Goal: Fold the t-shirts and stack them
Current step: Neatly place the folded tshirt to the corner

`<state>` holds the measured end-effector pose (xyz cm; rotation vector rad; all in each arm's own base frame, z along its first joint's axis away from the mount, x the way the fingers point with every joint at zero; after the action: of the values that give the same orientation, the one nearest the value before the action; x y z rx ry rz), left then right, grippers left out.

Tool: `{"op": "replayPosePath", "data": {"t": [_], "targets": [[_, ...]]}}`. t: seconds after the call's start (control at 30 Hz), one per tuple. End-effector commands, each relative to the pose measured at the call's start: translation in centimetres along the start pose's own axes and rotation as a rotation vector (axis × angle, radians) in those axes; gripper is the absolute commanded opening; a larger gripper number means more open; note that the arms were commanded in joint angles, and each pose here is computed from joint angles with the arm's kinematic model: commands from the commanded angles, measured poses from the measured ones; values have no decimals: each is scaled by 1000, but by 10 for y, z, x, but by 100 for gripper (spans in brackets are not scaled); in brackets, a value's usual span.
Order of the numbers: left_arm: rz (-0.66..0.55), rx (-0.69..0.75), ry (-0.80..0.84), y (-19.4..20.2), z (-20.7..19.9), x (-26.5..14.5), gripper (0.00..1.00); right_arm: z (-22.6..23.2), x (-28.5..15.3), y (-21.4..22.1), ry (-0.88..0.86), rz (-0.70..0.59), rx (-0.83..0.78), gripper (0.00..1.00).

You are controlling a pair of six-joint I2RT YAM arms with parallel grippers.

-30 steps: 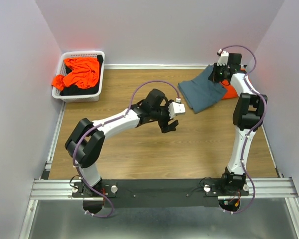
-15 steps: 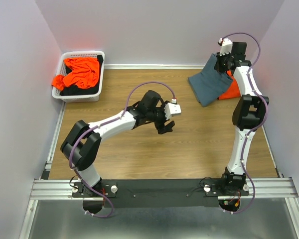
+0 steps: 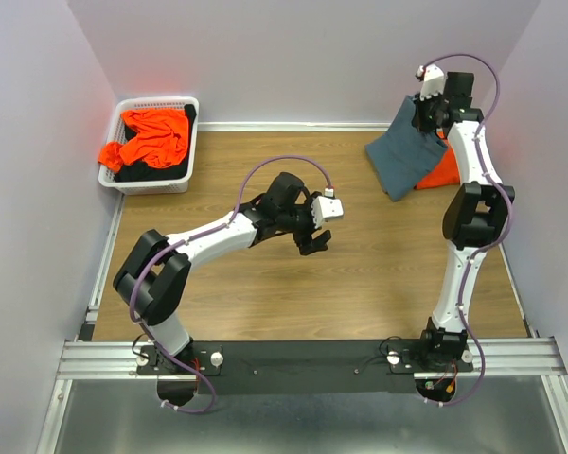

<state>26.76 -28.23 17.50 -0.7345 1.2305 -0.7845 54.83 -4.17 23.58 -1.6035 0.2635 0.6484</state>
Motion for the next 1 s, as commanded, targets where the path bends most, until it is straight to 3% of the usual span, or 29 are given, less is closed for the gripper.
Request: {"op": "replayPosePath", "data": {"t": [0.0,0.97], "targets": [[-42,18,-32,-11,1,-9,83,-2,-44,-48,48,-121,-50,0],[-79,29,-54,-18,-2,-19,84,3,-81,-76,54,-190,-69,1]]}}
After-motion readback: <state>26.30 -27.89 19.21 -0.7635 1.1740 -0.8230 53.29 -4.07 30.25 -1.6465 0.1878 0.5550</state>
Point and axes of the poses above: each gripper's point midway between its finger pads, its own x axis out along the fingers, its own z axis along the line the jaws close on, y = z × x, the point moved 9 cm from there along -x, back along the fingers, and after that the axes turned 9 degrees about x, right-handed, at the moved point
